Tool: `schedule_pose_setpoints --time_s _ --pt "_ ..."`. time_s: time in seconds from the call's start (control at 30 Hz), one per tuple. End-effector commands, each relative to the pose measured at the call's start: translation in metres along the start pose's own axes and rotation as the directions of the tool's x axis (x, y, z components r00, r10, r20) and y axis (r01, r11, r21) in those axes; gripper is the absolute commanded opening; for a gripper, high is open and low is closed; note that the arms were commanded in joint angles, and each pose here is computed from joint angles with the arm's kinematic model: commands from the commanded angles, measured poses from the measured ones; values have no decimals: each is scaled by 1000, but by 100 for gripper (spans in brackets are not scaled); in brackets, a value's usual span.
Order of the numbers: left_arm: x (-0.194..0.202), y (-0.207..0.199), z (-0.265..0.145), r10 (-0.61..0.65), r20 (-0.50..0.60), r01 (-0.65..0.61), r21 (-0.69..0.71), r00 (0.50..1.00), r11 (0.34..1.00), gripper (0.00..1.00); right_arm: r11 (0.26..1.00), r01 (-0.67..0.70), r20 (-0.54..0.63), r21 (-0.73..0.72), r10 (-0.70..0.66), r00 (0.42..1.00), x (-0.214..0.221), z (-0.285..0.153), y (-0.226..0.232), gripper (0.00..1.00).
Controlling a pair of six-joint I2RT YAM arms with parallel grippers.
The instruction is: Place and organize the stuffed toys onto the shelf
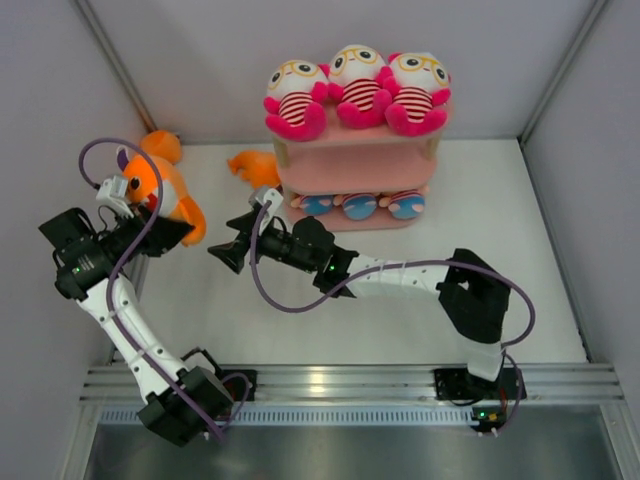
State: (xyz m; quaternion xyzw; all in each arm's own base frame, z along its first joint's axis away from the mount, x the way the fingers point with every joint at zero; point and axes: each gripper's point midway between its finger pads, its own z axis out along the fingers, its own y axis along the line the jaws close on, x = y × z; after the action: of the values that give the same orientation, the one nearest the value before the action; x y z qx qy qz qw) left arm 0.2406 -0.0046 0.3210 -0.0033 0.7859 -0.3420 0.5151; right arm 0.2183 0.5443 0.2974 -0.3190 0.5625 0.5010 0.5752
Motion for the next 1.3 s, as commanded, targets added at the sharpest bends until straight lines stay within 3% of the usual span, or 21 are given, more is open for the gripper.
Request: schedule_pose_setpoints --time_s 0.0,0.23,0.47,0.63,0.73,0.77,1.27 --pt "-10 -21 -4 18 21 -20 60 1000 998 0 996 -82 160 -23 85 983 -39 29 10 76" --pt "-7 -22 -3 -4 17 3 66 1000 998 0 987 -155 151 -40 159 976 -21 55 10 70" --pt "0 -16 -1 -44 6 43 66 999 997 0 988 -146 191 -57 155 969 -27 62 10 39" --pt "5 -12 1 -50 -1 50 59 999 997 0 986 -159 231 -58 168 958 -32 59 8 29" --pt "4 -11 1 -48 -1 48 56 999 997 0 986 -155 233 -58 165 959 -30 59 7 4" --pt "4 -11 1 -44 -1 44 60 999 997 0 985 -162 235 -53 170 957 -31 58 4 0" --pt "2 -23 0 -25 9 23 133 1000 991 0 992 -110 237 -56 120 964 -43 28 -8 0"
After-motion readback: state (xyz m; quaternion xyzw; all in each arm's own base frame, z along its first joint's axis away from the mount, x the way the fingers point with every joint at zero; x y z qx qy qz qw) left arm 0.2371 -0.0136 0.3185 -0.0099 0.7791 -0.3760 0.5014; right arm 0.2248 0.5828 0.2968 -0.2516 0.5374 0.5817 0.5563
